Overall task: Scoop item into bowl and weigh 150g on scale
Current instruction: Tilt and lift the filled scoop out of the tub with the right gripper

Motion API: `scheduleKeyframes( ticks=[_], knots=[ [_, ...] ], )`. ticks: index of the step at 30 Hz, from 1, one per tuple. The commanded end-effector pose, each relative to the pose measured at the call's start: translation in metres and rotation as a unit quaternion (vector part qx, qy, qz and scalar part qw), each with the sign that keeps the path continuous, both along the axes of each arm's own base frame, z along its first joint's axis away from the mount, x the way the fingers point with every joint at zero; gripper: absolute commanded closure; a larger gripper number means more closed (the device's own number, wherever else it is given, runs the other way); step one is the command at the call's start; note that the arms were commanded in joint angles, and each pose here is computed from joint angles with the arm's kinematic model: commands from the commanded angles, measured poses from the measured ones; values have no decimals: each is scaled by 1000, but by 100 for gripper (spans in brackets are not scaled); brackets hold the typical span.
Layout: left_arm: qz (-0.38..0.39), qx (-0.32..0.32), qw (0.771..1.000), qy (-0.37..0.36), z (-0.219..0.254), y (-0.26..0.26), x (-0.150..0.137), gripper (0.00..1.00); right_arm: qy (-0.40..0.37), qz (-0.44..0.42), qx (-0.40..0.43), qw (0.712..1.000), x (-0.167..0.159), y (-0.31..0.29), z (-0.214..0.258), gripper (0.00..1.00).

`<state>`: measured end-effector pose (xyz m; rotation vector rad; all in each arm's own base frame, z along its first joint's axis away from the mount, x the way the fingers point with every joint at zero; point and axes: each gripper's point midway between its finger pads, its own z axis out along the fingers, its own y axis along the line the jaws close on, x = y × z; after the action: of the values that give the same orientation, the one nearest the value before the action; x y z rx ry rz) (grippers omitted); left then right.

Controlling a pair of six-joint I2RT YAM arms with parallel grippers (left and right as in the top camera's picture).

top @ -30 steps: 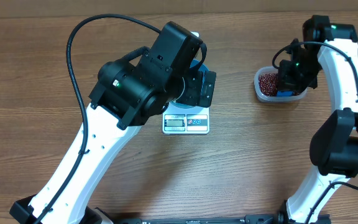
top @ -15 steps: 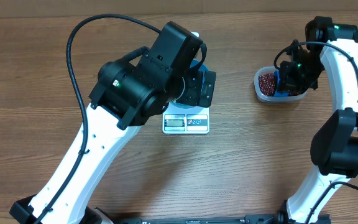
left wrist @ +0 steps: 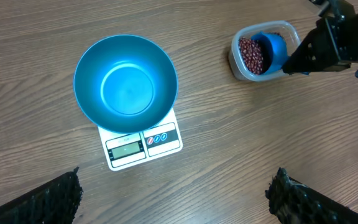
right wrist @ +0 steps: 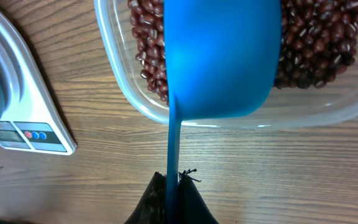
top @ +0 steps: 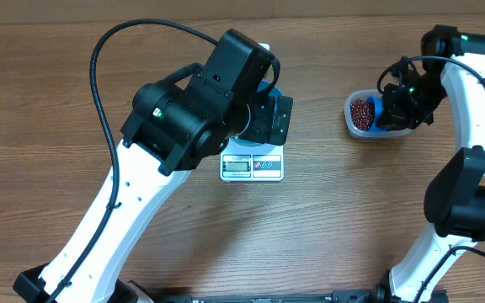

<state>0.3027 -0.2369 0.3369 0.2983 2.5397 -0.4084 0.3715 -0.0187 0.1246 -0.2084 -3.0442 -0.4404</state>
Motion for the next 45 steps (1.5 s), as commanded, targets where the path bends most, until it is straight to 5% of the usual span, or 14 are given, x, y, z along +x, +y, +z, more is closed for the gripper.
scheduleKeyframes(
  ticks=[1, 31, 45],
  knots=[
    [-2, 6, 1000, -10, 3, 1, 5, 0, -14, -9, 28, 999, 0, 2, 14, 96],
    [-2, 17, 1000, 4, -2, 6, -1, 1, 47, -44, 113, 992, -28, 17, -4, 96],
    [-2, 14, 1000, 0, -1, 5, 1, 0, 43, -114, 144, 982, -32, -20, 1, 96]
  ],
)
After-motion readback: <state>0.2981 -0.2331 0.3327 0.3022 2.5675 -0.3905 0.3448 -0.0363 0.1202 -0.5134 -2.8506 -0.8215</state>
